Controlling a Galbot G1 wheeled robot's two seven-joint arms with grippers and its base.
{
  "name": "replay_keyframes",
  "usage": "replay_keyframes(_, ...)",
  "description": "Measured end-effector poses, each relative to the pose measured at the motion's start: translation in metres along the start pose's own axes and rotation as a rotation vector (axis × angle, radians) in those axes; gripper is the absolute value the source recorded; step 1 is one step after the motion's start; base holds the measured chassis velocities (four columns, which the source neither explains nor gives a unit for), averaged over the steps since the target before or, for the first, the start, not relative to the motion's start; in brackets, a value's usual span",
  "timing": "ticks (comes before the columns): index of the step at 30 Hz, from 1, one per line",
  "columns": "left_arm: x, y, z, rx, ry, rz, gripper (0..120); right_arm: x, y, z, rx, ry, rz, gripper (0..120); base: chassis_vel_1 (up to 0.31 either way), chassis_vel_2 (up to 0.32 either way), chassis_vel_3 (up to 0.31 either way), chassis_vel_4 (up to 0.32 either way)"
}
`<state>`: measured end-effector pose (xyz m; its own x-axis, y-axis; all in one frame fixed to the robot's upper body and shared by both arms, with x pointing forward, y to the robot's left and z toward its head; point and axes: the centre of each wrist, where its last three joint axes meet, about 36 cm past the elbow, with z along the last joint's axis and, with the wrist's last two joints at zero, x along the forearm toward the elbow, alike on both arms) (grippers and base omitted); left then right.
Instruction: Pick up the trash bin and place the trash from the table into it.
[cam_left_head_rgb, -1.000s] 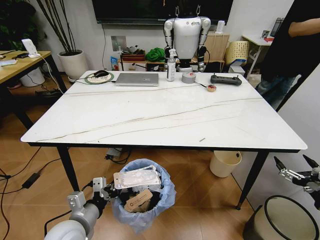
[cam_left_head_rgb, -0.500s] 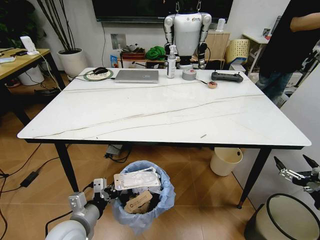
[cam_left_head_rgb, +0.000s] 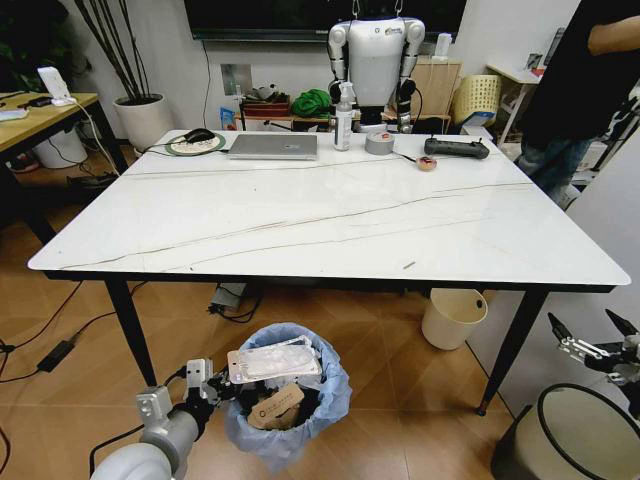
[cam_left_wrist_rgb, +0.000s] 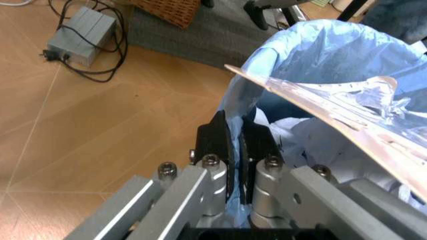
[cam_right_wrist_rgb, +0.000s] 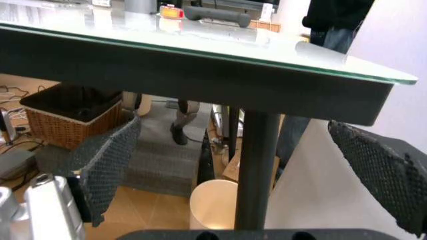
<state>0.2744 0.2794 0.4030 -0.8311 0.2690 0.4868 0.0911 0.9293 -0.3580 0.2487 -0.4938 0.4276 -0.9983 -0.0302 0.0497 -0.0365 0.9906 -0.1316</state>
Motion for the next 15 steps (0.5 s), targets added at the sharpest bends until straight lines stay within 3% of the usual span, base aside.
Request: replay_keyframes(15, -0.0018, 0.0018, 0.0049, 0.004, 0.004, -0.003, 0, 0.0, 0.0, 0.0, 0.0, 0.0, 0.0, 100, 0.0, 0.0, 0.0, 0.0)
